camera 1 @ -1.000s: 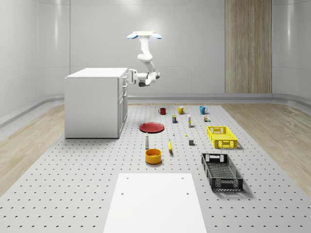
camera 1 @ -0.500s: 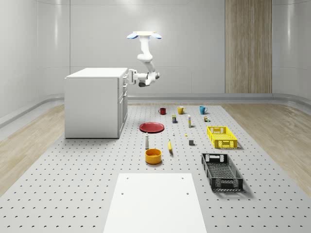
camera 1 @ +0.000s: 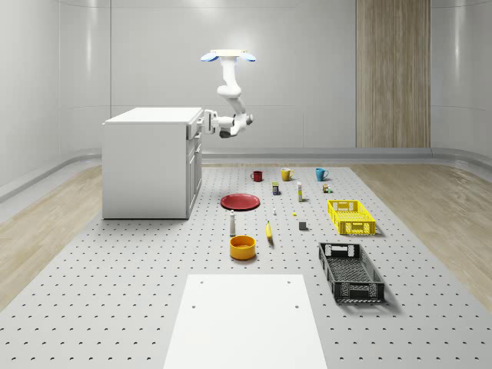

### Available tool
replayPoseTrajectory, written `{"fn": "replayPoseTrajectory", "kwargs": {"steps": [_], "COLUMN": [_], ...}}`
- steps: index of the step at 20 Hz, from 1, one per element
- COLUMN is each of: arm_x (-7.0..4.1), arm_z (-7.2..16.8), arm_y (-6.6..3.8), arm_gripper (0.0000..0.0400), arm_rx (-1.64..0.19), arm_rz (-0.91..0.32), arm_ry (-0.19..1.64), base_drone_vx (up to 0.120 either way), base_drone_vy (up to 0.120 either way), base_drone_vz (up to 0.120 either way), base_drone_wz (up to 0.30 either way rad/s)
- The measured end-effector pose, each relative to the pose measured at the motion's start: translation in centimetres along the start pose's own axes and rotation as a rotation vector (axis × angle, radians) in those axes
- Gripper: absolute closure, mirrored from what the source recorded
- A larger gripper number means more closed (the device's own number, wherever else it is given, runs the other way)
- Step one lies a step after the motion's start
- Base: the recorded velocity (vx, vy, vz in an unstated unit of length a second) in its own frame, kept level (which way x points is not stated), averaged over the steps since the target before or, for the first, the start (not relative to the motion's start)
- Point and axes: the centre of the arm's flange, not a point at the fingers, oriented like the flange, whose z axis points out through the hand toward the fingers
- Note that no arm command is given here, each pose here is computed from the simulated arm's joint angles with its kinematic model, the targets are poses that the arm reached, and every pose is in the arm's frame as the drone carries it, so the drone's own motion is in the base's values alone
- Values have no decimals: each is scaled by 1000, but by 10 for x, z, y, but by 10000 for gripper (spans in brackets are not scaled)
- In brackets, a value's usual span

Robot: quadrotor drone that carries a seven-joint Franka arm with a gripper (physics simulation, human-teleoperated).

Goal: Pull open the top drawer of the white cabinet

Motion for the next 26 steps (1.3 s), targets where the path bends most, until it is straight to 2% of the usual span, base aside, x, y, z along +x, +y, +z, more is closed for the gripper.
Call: {"fn": "replayPoseTrajectory", "kwargs": {"steps": [9, 17, 20, 23, 26], "arm_x": [3, 4, 4, 4, 4], "arm_z": [-23, -32, -27, -22, -15], "arm_y": [2, 3, 3, 3, 2], "arm_gripper": [283, 288, 288, 191, 137], "arm_rx": [11, 14, 15, 15, 15], "arm_rz": [-5, -6, -7, -7, -7], "arm_ry": [-8, -10, -10, -10, -10], "base_drone_vx": [0, 0, 0, 0, 0], "base_drone_vy": [0, 0, 0, 0, 0], "base_drone_vz": [0, 0, 0, 0, 0], "base_drone_wz": [0, 0, 0, 0, 0]}}
